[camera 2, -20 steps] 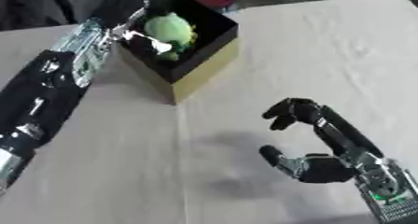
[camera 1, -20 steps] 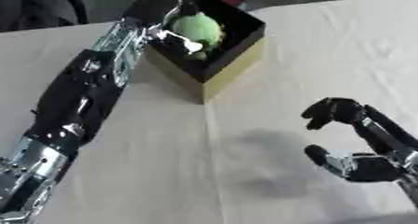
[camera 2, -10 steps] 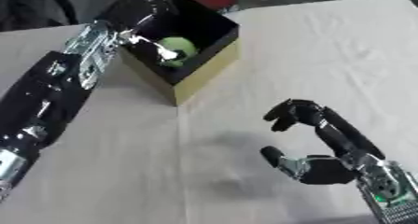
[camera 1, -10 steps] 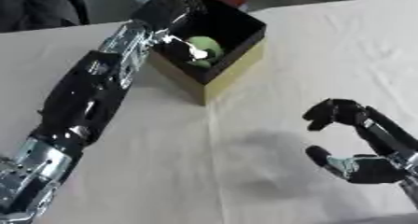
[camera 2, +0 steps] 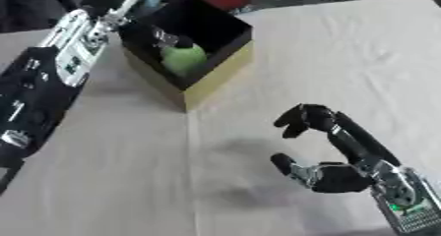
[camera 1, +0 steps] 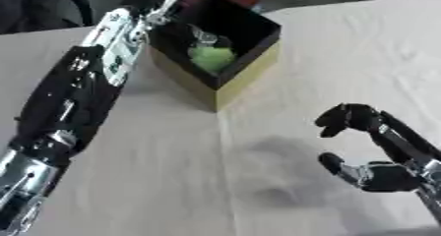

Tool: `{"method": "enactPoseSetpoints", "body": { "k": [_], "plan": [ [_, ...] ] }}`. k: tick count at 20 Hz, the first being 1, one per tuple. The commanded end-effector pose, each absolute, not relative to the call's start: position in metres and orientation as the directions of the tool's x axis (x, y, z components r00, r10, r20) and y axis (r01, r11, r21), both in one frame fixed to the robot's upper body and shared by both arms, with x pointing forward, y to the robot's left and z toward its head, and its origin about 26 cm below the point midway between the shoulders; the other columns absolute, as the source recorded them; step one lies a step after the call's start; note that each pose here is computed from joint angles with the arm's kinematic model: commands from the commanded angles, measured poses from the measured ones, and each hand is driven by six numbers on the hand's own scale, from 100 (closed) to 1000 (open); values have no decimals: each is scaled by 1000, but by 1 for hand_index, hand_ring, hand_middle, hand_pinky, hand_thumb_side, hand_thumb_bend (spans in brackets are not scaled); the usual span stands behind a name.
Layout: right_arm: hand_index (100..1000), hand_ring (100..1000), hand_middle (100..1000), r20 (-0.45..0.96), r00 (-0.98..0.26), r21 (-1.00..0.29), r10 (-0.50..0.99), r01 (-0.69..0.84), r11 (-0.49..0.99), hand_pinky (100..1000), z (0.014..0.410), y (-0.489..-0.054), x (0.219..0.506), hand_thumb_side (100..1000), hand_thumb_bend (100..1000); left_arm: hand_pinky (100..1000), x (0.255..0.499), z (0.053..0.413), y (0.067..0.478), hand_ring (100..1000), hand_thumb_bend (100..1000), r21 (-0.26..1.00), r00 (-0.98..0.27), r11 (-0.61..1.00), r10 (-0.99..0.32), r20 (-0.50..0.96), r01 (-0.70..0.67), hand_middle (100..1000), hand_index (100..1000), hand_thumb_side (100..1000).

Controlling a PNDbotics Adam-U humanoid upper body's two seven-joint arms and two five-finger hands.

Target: Pick up objects on the table and place them in the box.

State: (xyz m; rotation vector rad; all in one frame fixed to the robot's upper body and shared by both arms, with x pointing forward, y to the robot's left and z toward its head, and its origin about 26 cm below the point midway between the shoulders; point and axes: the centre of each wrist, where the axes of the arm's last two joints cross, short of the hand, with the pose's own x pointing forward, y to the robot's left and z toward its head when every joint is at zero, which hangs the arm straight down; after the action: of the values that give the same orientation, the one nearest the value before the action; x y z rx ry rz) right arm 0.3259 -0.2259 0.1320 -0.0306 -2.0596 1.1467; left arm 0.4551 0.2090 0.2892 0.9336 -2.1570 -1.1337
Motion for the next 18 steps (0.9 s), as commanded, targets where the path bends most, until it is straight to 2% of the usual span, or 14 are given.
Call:
{"method": "enactPoseSetpoints", "body": {
  "k": [1,5,9,12,18],
  "plan": [
    [746,626,686,586,-719,-744,375,-293,600,627,139,-231,326,514,367,721,423,331,227,654,796,749,-694,576,-685,223,-328,619,772,800],
    [746,625,686,580,-719,-742,382,-273,613,627,142,-233,326,513,367,701,378,343,253,628,759,609,-749,742,-565,346,-278,593,759,790],
    [748,625,686,569,-723,-741,391,-246,625,626,146,-235,327,509,365,692,342,330,273,615,742,487,-762,845,-463,454,-223,577,754,793],
    [752,623,683,561,-725,-736,399,-216,642,625,150,-238,327,505,363,688,327,310,283,610,733,421,-738,888,-407,538,-183,572,753,799],
    [763,618,677,536,-730,-723,425,-137,677,621,161,-245,328,487,361,674,314,265,298,599,715,327,-678,930,-351,646,-170,561,753,812]
  ]
}}
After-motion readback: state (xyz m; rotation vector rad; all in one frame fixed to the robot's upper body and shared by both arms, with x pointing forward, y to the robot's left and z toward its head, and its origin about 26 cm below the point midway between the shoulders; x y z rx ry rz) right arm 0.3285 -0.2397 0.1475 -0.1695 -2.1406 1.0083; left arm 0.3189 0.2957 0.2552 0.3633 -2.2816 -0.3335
